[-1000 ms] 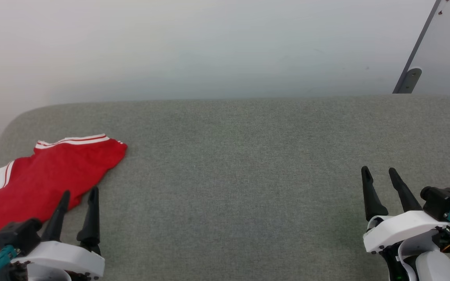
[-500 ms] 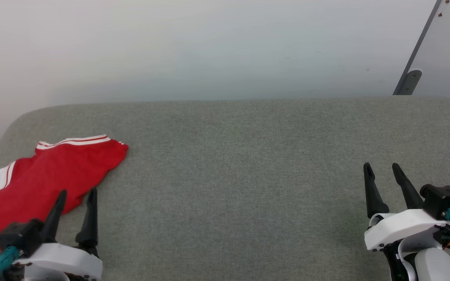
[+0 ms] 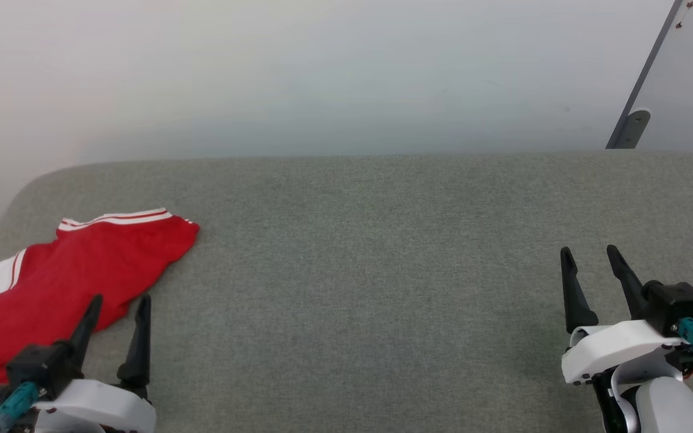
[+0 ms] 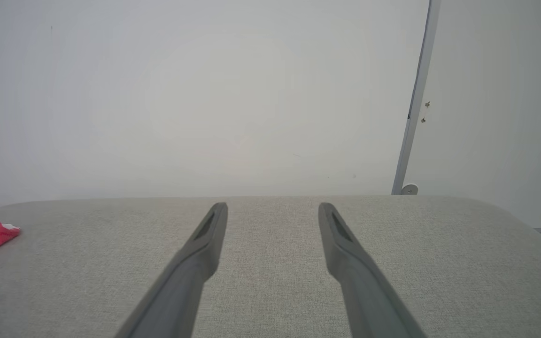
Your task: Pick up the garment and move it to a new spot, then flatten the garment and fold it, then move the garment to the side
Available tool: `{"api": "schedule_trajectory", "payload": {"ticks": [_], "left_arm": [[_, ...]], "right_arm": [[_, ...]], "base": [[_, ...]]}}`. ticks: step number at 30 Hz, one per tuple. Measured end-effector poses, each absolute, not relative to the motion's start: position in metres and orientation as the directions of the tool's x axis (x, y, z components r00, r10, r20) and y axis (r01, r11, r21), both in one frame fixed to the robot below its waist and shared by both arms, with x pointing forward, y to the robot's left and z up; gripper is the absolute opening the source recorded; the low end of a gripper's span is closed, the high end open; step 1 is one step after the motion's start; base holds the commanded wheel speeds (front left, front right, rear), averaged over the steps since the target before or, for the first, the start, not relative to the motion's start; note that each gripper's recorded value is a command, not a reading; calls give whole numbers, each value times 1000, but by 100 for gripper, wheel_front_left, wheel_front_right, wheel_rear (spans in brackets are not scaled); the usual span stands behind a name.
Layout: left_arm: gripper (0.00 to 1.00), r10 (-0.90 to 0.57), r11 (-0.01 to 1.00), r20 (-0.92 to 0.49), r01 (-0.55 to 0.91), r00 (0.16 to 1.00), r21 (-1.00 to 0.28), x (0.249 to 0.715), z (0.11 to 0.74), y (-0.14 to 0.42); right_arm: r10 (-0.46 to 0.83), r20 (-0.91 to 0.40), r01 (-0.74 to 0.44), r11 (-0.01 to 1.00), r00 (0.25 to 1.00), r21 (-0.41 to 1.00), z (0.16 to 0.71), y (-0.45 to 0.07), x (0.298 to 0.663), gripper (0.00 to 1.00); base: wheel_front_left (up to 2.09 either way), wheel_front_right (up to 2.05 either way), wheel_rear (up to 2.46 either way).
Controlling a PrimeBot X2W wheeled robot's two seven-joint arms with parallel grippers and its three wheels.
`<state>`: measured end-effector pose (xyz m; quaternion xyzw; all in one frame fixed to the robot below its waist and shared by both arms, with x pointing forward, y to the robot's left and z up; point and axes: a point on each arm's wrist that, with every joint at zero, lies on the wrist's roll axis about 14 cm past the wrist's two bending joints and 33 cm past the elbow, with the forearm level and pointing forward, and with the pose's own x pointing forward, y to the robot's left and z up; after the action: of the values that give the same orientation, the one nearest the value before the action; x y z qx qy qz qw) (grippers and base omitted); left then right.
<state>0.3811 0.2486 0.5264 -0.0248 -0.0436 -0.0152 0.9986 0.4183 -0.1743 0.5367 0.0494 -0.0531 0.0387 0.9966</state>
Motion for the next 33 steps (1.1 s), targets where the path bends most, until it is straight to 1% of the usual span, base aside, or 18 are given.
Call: {"api": "schedule_trajectory", "payload": {"ticks": [11,17,25,33], "left_arm": [[100,-44,999,95,42,994,30,381,528,250],[100,-47,998,99,43,994,49,380,529,251],[100,-25,1000,103,23,994,14,378,529,257],[100,44,999,103,-44,994,-5,364,529,278]], "right_arm": [[73,136,-79,996,988,36,541,-176,418,100],[77,147,-79,997,986,9,543,-176,418,100],[85,147,-91,995,985,35,542,-171,421,100],[144,147,-154,986,979,58,540,-147,430,100]], "base": [[0,0,0],[0,0,0],[0,0,0],[0,0,0]]}}
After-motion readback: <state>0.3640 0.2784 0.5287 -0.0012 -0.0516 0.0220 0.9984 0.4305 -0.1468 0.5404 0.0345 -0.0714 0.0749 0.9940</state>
